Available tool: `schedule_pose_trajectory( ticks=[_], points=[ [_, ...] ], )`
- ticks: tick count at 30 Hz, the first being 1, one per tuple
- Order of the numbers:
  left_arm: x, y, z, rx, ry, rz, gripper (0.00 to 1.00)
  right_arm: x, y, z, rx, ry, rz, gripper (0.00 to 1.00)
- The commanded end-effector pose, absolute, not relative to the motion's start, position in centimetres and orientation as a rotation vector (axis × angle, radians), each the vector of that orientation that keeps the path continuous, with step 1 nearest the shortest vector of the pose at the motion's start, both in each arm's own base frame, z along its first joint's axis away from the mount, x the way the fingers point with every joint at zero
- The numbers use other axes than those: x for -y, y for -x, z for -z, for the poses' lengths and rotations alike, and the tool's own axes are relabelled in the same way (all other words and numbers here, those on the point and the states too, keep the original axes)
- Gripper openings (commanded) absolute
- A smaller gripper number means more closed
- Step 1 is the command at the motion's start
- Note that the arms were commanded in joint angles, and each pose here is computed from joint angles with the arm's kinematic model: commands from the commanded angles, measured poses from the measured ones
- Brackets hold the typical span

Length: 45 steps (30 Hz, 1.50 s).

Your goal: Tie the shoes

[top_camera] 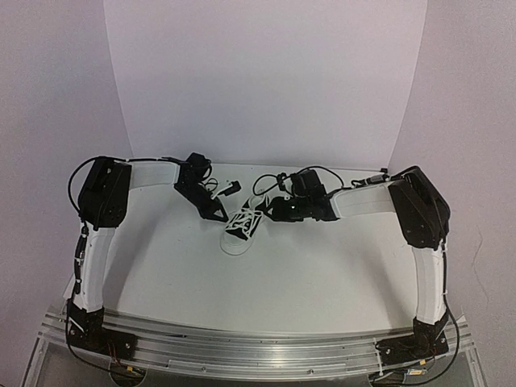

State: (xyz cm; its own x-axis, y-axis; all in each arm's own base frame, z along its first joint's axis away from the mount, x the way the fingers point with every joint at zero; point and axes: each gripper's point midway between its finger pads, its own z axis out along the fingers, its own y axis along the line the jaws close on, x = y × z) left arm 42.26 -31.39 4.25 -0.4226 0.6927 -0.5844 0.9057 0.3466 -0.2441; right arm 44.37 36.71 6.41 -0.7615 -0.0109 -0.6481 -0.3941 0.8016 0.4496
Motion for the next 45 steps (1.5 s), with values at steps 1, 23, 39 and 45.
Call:
schedule_pose_trajectory(
  ticks=[1,23,39,45],
  points=[
    [32.7,-43.1,-5.8,-2.138,-1.439,0.733,0.0,-38.0,-44.7,-10.7,-2.254,0.251,-0.954,0.36],
    [32.6,-42.4,-6.8,-2.131,-1.431,0.762,0.0,-38.6,-45.6,-7.1,-2.338,-0.383,-1.222,0.5],
    [32.7,-42.3,-6.7,-2.134,-1.433,0.771,0.0,-40.4,-44.4,-6.0,-2.397,-0.421,-1.305,0.4],
    [32.7,-42.3,-6.7,-2.134,-1.435,0.768,0.0,-40.6,-44.2,-5.4,-2.415,-0.441,-1.317,0.27]
  ],
)
